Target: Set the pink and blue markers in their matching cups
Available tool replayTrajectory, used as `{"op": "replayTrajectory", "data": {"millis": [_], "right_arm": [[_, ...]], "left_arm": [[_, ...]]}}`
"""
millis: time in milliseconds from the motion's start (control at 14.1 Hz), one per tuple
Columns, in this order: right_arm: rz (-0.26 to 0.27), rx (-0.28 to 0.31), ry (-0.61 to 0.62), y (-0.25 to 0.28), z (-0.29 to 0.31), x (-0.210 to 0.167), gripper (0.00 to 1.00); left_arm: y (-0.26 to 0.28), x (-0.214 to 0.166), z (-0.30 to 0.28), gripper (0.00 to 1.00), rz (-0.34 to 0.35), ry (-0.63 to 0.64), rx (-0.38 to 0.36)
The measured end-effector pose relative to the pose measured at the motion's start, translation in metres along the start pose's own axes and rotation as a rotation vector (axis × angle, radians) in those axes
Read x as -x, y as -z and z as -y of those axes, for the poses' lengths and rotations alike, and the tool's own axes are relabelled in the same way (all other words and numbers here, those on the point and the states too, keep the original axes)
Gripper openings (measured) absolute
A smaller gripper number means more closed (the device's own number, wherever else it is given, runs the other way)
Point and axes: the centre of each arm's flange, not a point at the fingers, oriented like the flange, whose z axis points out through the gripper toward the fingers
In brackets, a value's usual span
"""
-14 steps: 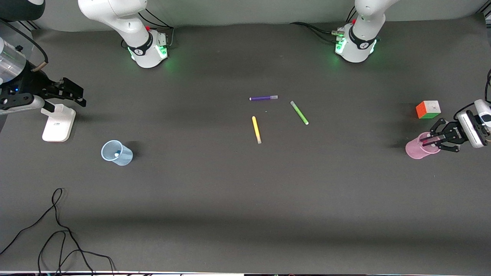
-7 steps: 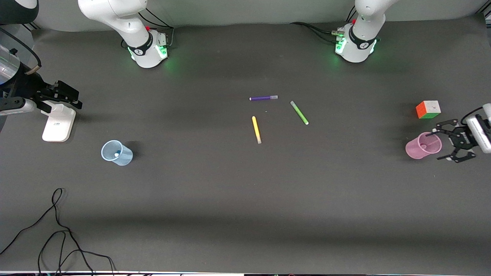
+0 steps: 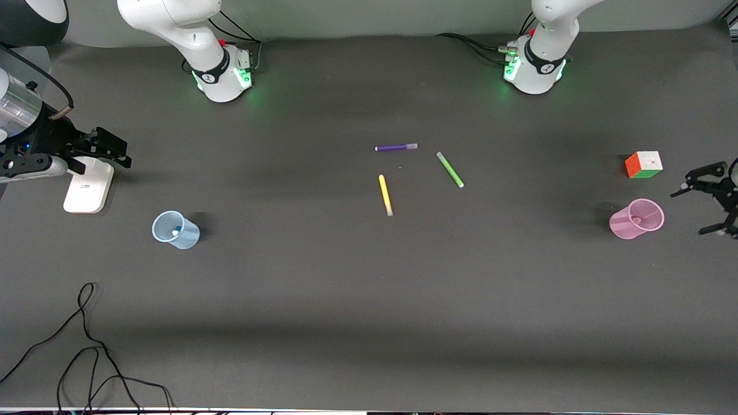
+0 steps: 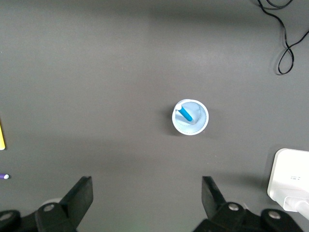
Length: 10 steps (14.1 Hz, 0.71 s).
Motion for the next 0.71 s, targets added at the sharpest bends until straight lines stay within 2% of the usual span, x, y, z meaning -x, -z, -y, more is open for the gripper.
{"op": "replayTrajectory", "data": {"millis": [284,568,710], "right_arm": [[0.004,0.001,0.000,-0.002,0.000,-0.001,1.00],[0.003,0.001,0.000,-0.002,0.000,-0.002,1.00],[-0.002,0.001,0.000,0.000,0.000,-0.002,1.00]], "left_arm": [[0.029,-0.067,-0.058,1.00,0.157,0.258,-0.070],[0.021,-0.125,-0.103,1.00,0.262,0.598,-0.125],[0.019,-0.149,-0.119,1.00,0.280,0.714,-0.162]]}}
